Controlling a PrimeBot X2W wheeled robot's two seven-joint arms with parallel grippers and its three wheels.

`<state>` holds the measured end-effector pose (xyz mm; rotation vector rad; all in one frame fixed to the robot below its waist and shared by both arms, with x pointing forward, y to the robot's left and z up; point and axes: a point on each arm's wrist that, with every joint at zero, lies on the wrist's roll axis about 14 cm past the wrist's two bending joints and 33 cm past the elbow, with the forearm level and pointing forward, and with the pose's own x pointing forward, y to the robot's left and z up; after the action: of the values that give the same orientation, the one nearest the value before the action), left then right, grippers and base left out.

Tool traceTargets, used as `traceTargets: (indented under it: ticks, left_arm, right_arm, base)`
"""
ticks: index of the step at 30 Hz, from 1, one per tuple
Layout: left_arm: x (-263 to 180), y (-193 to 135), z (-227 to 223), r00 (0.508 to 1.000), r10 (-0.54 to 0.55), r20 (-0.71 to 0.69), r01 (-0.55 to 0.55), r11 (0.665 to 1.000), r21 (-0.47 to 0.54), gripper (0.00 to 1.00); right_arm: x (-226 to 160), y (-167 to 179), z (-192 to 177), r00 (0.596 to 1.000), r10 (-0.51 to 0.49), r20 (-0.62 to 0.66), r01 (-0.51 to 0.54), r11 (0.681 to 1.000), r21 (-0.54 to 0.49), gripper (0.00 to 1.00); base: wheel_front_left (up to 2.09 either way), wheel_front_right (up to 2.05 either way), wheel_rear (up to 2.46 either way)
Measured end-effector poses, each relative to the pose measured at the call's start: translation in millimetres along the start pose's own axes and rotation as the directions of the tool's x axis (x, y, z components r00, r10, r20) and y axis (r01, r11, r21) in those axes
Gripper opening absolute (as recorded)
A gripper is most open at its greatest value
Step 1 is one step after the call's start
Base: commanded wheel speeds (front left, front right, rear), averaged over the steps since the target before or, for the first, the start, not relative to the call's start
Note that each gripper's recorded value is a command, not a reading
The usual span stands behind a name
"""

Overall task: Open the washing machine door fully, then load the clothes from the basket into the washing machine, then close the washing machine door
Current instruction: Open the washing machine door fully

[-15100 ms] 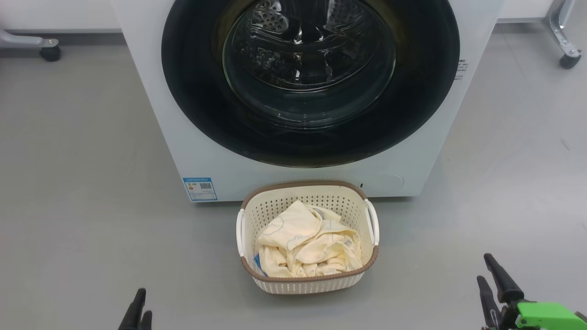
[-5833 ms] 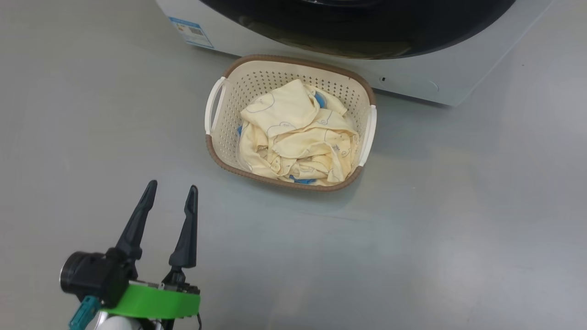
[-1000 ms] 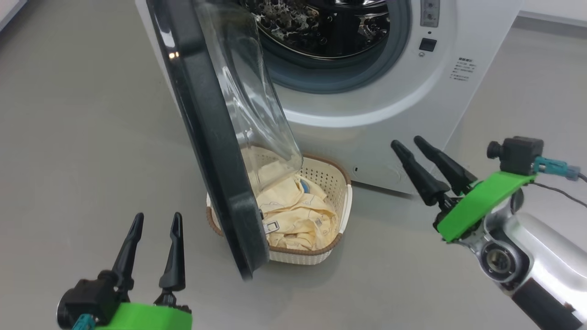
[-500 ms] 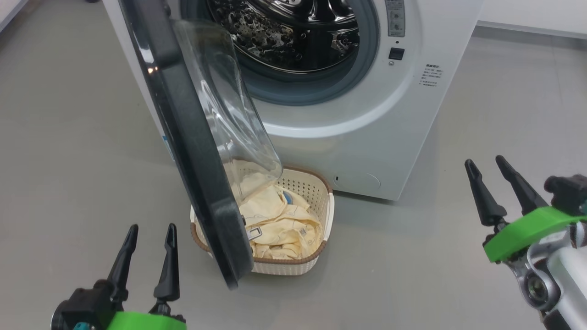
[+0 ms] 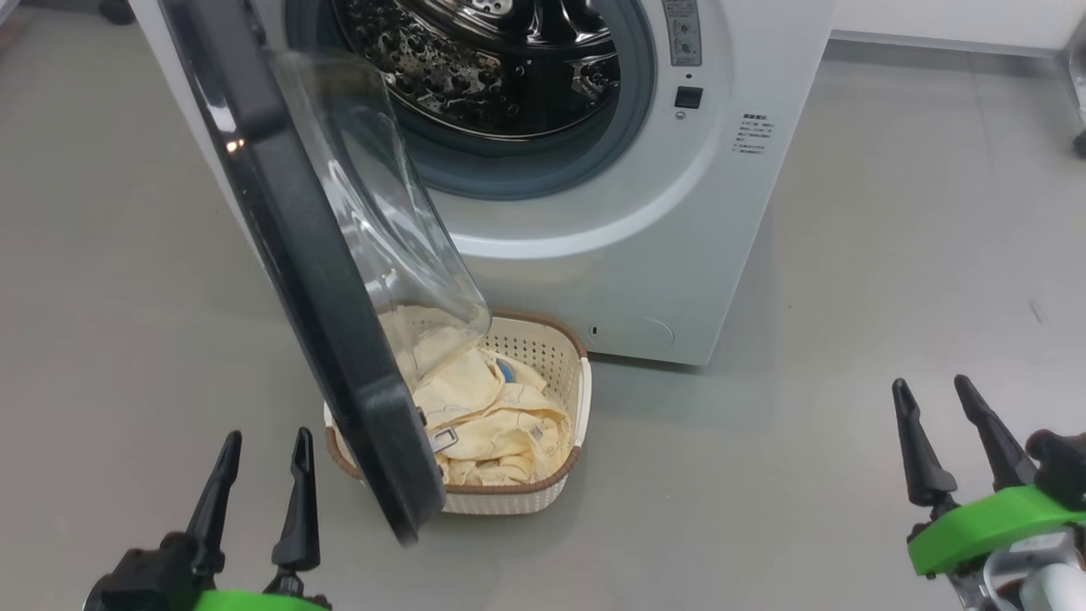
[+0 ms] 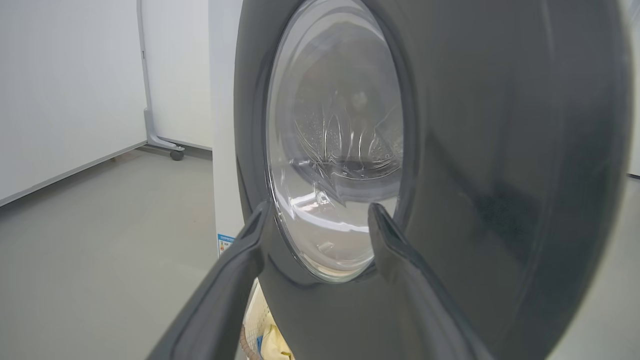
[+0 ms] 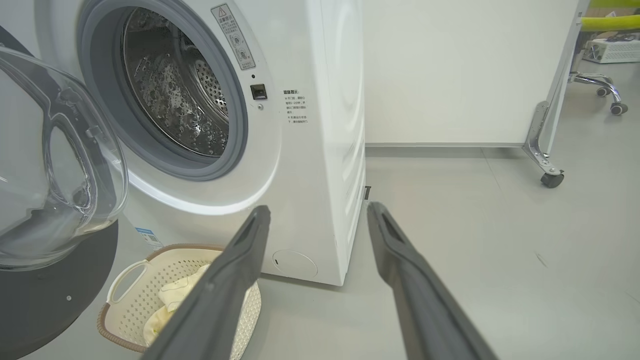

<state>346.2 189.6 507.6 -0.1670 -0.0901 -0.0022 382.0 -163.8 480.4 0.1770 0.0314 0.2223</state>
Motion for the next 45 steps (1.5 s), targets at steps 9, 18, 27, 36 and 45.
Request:
traceTargets:
  ticks: [9, 18, 27, 36, 45]
  left_arm:
    - [5.0, -1.9, -3.7, 1.000, -0.009, -0.010, 0.009, 1.000, -0.001, 1.00]
    - [5.1, -5.6, -5.3, 1.000, -0.024, -0.014, 0.024, 1.000, -0.003, 1.00]
    - [3.7, -5.8, -10.3, 0.999, -0.028, -0.031, 0.028, 1.000, 0.005, 1.00]
    - [2.9, -5.4, -14.2, 0.999, -0.027, -0.044, 0.028, 1.000, 0.009, 0.00]
    - [0.9, 35.9, -0.1, 0.992, 0.125, 0.000, -0.125, 0.992, 0.030, 0.00]
  right_arm:
    - [-19.0, -15.7, 1.0, 0.997, -0.079, 0.014, 0.079, 0.997, -0.011, 1.00]
    - [-38.5, -21.0, -5.0, 0.991, -0.134, 0.006, 0.134, 0.991, 0.019, 1.00]
    - [-46.0, -20.5, -8.2, 0.988, -0.157, 0.002, 0.157, 0.987, 0.036, 1.00]
    - [-48.1, -22.2, -6.7, 0.986, -0.168, 0.009, 0.167, 0.985, 0.034, 1.00]
    - [-47.6, -20.9, -6.5, 0.986, -0.168, 0.011, 0.168, 0.985, 0.039, 1.00]
  base:
    - [0.00, 0.00, 0.00]
    - [0.00, 0.00, 0.00]
    - [0.00, 0.00, 0.00]
    - [0.00, 0.00, 0.00]
    - [0.00, 0.00, 0.00]
